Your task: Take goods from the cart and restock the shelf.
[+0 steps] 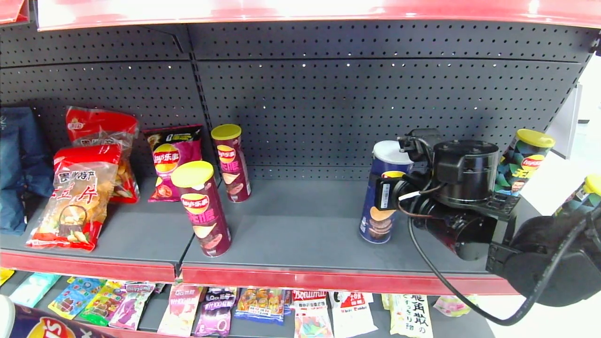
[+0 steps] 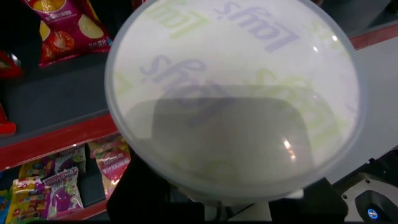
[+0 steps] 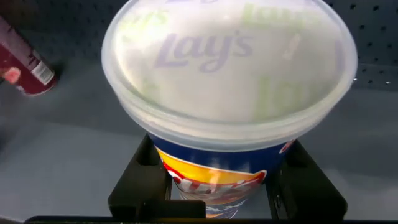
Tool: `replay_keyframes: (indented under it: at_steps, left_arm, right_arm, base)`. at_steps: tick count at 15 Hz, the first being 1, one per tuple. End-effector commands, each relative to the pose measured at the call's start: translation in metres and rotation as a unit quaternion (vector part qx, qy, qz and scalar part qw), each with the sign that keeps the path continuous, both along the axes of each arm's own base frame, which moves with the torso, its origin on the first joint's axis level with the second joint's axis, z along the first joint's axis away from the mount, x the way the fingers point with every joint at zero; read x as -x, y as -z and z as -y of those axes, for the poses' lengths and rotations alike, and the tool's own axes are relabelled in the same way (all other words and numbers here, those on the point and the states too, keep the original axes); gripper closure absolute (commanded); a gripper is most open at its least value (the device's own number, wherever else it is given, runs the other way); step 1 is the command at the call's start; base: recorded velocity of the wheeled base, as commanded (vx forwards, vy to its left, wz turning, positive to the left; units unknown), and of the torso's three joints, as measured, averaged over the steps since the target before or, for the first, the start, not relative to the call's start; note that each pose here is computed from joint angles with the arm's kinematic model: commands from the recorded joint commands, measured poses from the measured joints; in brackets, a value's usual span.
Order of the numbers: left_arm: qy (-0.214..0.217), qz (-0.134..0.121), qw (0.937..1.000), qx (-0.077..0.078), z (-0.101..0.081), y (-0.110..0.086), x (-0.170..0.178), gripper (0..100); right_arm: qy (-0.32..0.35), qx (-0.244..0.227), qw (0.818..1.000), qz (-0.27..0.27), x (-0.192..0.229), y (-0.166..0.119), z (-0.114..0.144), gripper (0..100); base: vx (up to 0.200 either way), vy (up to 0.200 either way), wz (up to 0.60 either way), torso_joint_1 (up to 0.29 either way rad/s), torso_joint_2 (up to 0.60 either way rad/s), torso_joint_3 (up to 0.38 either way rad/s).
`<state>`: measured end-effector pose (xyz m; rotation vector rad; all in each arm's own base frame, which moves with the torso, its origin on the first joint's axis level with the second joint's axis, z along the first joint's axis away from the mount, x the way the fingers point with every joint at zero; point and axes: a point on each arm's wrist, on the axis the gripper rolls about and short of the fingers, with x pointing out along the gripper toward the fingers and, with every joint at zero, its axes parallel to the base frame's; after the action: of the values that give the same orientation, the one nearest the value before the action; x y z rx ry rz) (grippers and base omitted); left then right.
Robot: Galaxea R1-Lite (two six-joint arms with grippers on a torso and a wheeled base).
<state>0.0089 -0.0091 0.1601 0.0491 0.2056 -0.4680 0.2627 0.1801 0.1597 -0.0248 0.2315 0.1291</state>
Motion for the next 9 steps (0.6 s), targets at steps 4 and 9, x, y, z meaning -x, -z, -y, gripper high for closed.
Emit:
replay_keyframes:
  at_steps: [4,9]
  left_arm:
    - [-0.001,0.002,1.0,0.0,0.0,0.001,0.001,100]
    - [-0.001,0.002,1.0,0.0,0.0,0.001,0.001,100]
  right_arm:
    - [-0.005,0.008,1.0,-0.015,0.006,0.009,0.0,100]
    - [-0.017,0.016,0.999,-0.029,0.013,0.018,-0.006,100]
  base:
    - [0.0,0.0,0.0,0.0,0.0,0.0]
    - [0.0,0.0,0.0,0.0,0.0,0.0]
